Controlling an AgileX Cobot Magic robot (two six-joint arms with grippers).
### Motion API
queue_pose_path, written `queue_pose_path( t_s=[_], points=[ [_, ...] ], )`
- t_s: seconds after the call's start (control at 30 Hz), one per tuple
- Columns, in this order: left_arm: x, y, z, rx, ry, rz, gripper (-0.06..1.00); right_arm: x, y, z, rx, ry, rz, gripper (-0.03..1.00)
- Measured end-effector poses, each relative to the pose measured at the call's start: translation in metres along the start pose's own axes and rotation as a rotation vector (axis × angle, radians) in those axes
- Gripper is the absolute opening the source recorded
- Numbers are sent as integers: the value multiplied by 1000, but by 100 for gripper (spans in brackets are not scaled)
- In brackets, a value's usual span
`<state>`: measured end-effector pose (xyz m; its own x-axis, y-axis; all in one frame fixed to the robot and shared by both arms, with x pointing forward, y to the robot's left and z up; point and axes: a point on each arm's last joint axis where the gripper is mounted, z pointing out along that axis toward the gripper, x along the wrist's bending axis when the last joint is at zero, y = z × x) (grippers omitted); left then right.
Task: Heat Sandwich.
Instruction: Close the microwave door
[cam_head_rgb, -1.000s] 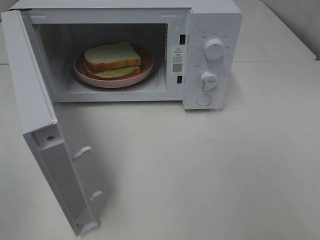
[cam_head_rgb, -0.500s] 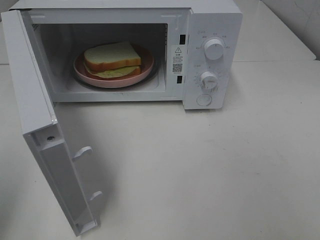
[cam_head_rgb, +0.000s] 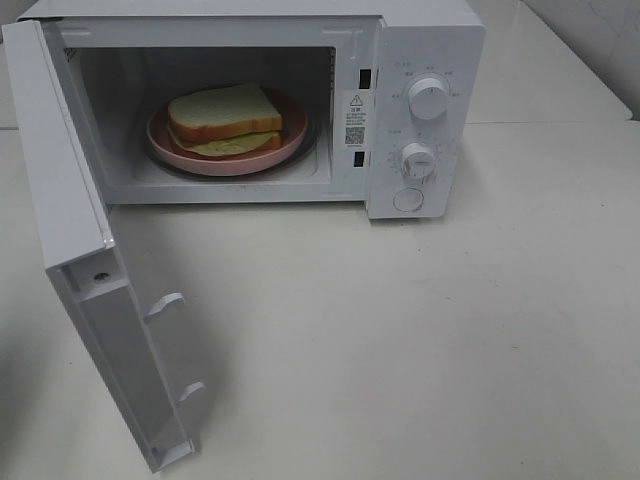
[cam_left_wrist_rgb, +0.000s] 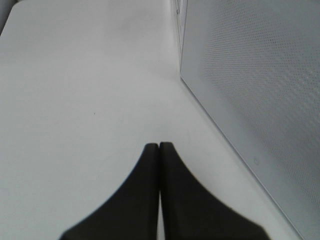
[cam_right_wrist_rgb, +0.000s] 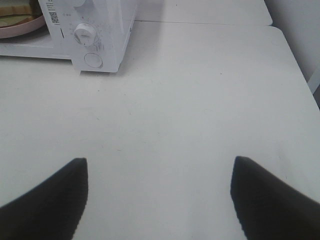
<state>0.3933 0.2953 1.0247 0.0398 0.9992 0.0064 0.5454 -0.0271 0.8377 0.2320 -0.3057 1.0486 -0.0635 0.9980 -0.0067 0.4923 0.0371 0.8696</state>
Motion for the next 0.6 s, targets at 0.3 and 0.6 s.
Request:
queue_pose_path(
  t_s=[0.3,0.6],
  points=[
    [-1,-10,35,-149,-10,0,0,0,0,0,0,0,0,76],
    [-3,-5,69,-277,-28,23,0,0,0,0,0,0,0,76]
  ],
)
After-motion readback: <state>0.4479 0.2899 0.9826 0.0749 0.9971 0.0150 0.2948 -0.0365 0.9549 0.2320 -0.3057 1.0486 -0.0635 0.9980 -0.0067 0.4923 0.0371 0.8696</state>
